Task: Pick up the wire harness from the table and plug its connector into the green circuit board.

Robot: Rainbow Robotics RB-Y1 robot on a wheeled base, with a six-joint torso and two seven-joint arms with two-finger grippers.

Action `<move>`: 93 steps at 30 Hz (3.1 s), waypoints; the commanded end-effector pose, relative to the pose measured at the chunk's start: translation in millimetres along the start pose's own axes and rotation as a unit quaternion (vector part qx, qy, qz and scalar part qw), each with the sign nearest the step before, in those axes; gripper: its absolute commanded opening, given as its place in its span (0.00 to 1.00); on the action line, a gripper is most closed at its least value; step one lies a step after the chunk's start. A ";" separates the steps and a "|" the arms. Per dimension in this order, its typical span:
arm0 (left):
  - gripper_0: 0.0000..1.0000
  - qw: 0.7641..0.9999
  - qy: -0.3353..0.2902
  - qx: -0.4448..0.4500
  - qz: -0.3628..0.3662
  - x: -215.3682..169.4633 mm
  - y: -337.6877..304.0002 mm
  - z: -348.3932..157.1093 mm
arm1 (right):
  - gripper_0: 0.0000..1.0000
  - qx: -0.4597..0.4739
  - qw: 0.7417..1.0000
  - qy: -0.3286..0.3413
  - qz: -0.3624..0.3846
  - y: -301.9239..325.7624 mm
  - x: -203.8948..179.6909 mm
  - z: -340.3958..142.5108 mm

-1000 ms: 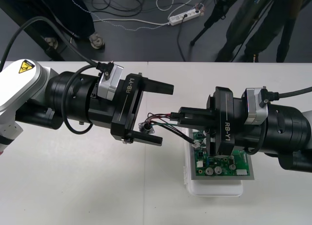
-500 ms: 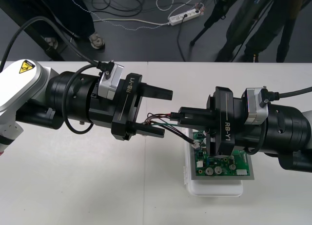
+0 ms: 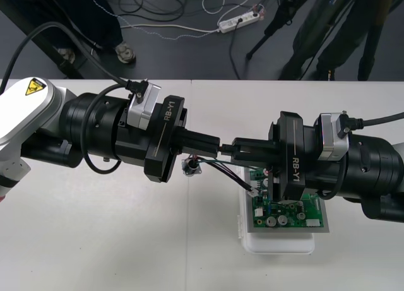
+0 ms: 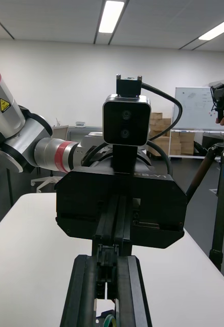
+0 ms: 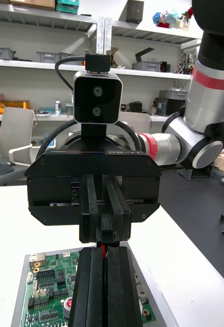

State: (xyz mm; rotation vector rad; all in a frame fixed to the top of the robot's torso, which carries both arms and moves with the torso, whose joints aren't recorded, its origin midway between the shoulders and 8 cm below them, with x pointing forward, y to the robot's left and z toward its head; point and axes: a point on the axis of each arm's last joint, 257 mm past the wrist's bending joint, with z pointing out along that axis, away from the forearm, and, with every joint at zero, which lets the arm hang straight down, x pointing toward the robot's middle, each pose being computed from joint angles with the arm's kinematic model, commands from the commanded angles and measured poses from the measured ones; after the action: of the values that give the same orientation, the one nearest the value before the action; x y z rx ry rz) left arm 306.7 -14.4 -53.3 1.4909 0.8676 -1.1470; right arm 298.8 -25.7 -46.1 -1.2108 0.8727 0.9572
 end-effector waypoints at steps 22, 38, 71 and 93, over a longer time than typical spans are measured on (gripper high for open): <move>0.00 1.000 -0.019 -0.006 0.007 -20.5 12.5 10.5 | 0.96 -0.025 0.999 -0.028 -0.006 7.7 -28.5 4.8; 0.00 1.000 -0.021 -0.014 -0.009 -16.1 12.7 -2.9 | 1.00 -0.022 0.999 -0.026 -0.001 6.6 -25.6 3.5; 0.00 0.998 -0.034 -0.028 -0.047 37.9 -16.8 -72.7 | 1.00 -0.092 0.975 0.186 0.074 25.7 29.8 -68.4; 0.00 0.999 0.009 -0.041 -0.011 111.0 -18.3 -76.6 | 1.00 -0.015 0.938 0.339 0.069 -19.5 59.2 -138.8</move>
State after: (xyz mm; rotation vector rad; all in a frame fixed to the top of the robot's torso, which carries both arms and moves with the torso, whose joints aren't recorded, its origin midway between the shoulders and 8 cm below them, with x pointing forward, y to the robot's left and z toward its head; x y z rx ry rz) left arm 344.8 61.6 -162.6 1.3731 1.0491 -1.1453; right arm 320.7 -135.6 -128.3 -1.5062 1.4698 0.7868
